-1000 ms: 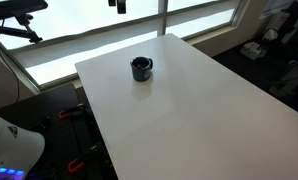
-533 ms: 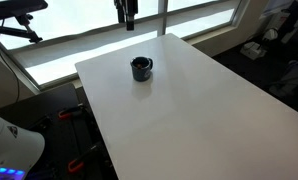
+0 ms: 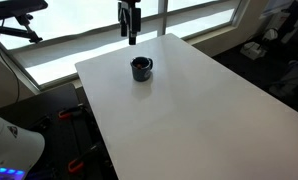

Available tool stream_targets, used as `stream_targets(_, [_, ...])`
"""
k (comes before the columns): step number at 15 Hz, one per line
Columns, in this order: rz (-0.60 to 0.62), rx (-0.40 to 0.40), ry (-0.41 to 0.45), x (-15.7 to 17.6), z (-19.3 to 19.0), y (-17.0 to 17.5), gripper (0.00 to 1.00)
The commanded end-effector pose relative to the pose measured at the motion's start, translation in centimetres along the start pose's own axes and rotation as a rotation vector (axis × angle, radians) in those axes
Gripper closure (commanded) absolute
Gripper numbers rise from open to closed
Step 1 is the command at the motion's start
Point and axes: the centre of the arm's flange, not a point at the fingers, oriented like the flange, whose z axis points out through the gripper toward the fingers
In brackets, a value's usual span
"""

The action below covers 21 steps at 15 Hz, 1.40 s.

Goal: Remove the marker from the cup and put it on the table

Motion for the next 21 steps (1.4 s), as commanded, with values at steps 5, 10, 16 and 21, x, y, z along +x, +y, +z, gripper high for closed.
stream_targets(5, [-0.021,0.017,-0.024,4.3,1.1,-3.7,0.00])
stream_targets(10, [-0.033,0.010,-0.036,3.5,2.1,-3.0,0.00])
stream_targets(16, [-0.020,0.009,-0.035,4.0,3.0,-3.8,0.00])
stream_targets(21, [-0.033,0.024,-0.038,5.7,5.8,-5.4,0.00])
